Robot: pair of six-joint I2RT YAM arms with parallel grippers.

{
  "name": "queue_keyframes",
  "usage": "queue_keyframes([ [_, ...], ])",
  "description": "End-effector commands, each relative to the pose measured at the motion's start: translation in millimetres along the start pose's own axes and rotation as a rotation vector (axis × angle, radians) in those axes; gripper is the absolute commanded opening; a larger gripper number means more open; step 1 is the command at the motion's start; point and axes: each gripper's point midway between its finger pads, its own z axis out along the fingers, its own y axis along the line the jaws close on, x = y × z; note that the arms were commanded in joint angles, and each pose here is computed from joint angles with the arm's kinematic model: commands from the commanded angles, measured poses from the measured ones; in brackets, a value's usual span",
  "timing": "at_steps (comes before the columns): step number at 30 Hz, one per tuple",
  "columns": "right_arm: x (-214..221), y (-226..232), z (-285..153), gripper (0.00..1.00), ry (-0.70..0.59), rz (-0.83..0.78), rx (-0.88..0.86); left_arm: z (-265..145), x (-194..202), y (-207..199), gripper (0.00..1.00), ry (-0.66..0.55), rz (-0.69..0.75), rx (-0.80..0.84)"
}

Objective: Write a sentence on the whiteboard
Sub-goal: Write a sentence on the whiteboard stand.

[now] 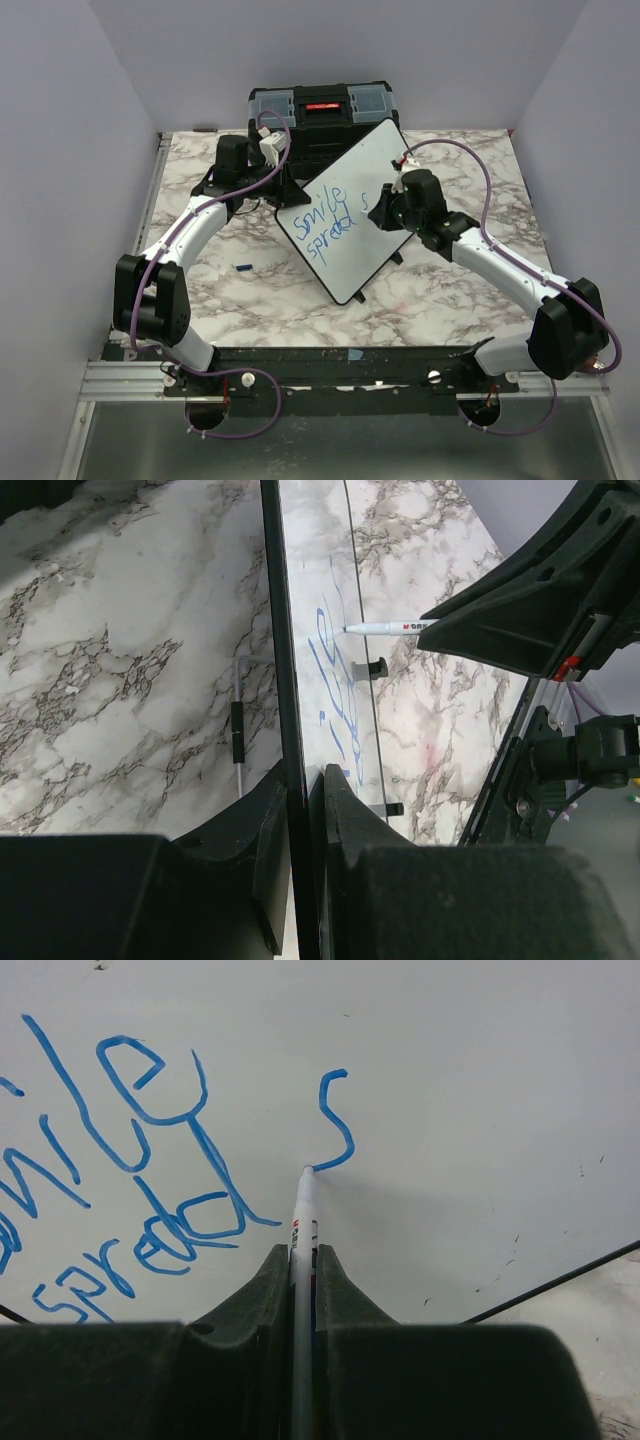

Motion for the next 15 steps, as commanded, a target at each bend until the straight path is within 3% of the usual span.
queue_keyframes([
  [1,-8,10,-2,0.01,-0.012,0.047,-0.023,-4,-28,-10,0.00,-0.087,0.189,0.013],
  [8,-48,4,-17,0.01,-0.172,0.087,0.042,-4,-28,-9,0.00,-0.087,0.190,0.011],
  [15,-51,-19,-17,0.01,-0.213,0.098,0.159,-4,-28,-10,0.00,-0.088,0.189,0.011],
])
